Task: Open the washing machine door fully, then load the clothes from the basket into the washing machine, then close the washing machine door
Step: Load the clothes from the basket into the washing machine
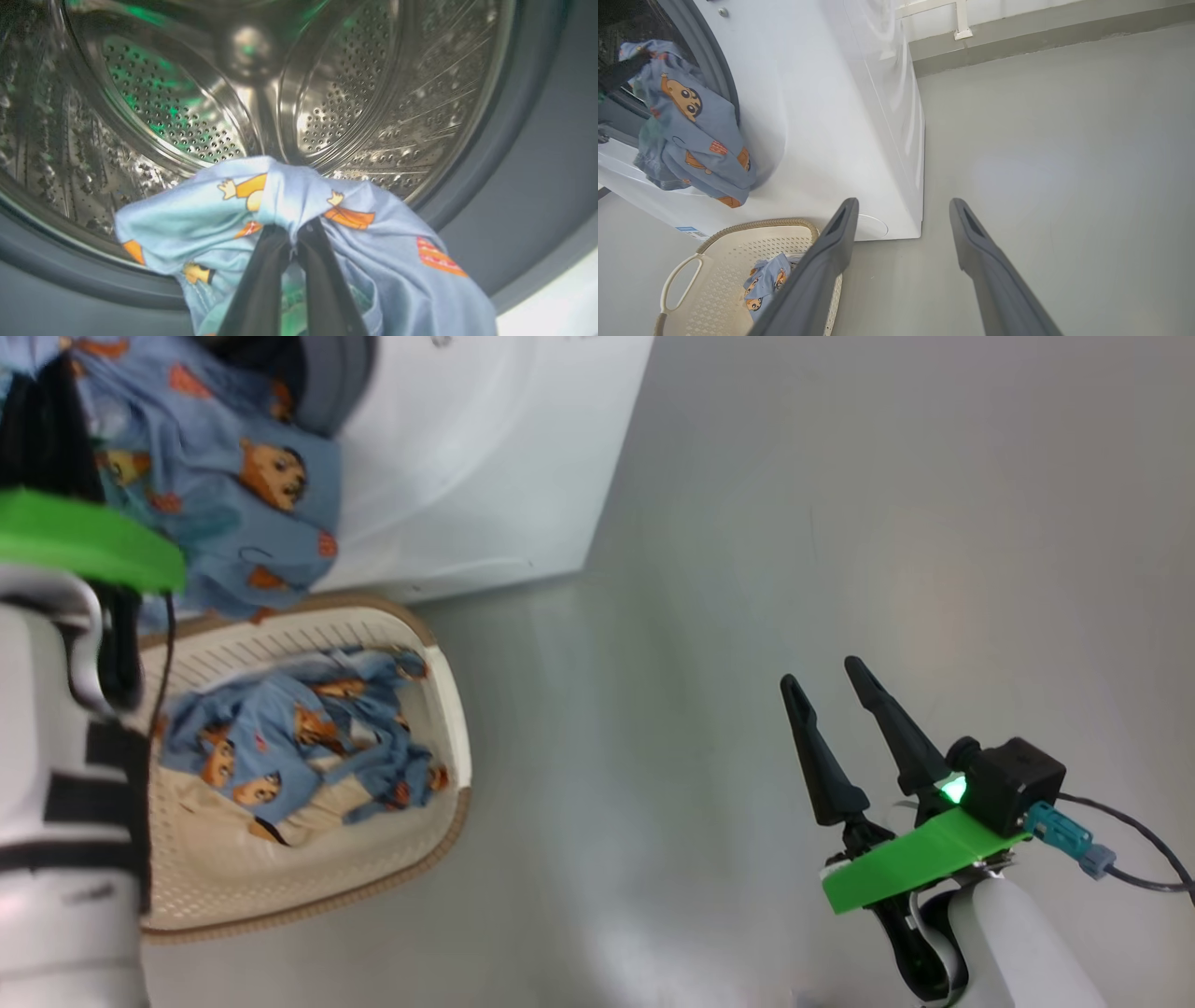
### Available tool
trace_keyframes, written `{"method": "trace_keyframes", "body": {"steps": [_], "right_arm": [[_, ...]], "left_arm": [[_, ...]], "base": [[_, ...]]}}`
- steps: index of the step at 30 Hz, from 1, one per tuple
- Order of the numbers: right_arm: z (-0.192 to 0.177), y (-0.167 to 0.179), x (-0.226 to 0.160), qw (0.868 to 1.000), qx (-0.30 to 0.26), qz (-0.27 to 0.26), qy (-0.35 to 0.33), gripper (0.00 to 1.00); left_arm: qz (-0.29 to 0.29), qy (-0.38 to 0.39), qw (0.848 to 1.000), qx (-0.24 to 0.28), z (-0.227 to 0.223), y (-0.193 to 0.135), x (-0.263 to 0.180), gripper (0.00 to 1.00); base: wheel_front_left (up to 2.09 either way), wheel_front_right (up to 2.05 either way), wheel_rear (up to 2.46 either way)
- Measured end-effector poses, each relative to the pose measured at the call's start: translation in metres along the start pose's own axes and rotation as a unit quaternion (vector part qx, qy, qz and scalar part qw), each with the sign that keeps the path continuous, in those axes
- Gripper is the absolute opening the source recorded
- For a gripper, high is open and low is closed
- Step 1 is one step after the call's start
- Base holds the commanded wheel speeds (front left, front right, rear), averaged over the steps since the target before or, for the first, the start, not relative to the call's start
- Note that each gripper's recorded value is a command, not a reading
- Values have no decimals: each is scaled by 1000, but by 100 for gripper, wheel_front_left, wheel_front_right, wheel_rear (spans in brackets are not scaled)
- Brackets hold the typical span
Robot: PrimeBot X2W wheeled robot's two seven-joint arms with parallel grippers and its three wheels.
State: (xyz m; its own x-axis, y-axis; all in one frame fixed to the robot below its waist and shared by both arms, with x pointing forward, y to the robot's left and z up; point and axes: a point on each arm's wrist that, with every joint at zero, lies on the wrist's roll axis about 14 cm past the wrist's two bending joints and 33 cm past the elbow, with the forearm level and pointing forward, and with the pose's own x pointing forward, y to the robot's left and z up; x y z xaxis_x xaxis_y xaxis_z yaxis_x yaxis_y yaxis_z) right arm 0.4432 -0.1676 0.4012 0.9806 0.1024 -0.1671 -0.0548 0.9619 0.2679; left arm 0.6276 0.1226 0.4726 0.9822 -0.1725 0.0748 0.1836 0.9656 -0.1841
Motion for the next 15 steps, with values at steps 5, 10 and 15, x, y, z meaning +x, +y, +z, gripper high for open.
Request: {"method": "trace_keyframes", "body": {"steps": [5, 10, 15], "right_arm": [[-20, -7, 5, 1000, 4, -9, 24, 100], [-36, -9, 8, 999, 10, -12, 44, 100], [-55, -10, 14, 998, 13, -12, 65, 100]], "left_arm": [[7, 46, 999, -18, -26, 8, 31, 0], [0, 81, 997, -19, -41, 8, 56, 0], [-14, 114, 993, -17, -56, 2, 76, 0]], "base": [[0, 0, 0], [0, 0, 0], [0, 0, 0]]}}
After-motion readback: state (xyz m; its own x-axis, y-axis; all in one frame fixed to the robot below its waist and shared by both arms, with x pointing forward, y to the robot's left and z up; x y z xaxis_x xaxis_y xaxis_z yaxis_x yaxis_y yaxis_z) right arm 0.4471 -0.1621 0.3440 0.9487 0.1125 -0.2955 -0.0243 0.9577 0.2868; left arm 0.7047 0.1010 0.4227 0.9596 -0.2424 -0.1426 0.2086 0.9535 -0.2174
